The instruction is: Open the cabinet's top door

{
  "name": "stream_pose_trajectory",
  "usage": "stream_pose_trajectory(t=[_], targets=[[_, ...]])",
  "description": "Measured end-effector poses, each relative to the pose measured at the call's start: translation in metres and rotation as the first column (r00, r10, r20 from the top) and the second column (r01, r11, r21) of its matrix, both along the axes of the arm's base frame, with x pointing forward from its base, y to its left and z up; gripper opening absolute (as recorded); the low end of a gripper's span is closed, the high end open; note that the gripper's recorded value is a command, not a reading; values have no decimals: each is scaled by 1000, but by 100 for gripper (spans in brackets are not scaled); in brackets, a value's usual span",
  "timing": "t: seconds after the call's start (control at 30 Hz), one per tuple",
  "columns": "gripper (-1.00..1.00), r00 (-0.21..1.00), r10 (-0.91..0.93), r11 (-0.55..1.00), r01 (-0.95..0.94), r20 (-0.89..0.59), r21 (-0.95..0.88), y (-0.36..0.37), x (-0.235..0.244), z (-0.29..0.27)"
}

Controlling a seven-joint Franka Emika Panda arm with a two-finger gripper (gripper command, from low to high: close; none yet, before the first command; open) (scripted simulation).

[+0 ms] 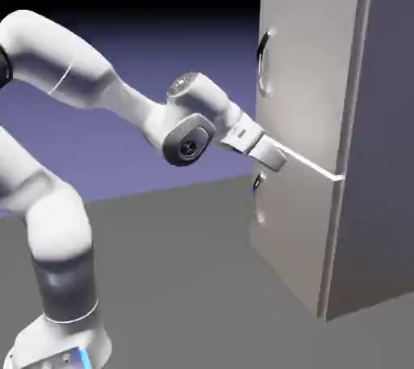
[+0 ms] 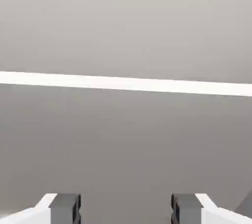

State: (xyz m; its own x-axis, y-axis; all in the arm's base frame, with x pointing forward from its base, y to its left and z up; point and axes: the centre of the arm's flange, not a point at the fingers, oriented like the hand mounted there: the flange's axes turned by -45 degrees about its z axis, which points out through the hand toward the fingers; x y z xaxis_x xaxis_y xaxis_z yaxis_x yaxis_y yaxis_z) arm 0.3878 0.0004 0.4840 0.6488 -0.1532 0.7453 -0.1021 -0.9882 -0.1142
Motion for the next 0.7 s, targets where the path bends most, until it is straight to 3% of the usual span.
stream_pose_trajectory(t=[0.13,0.3,0.5,0.7], targets=[[0,977,-206,956,186,63,228,-3,-6,36],[0,900,-429,790,333,76,514,-1,-17,77],[0,786,-618,479,374,3,794,10,-33,116],[0,695,-705,108,299,-138,948,32,-47,144]])
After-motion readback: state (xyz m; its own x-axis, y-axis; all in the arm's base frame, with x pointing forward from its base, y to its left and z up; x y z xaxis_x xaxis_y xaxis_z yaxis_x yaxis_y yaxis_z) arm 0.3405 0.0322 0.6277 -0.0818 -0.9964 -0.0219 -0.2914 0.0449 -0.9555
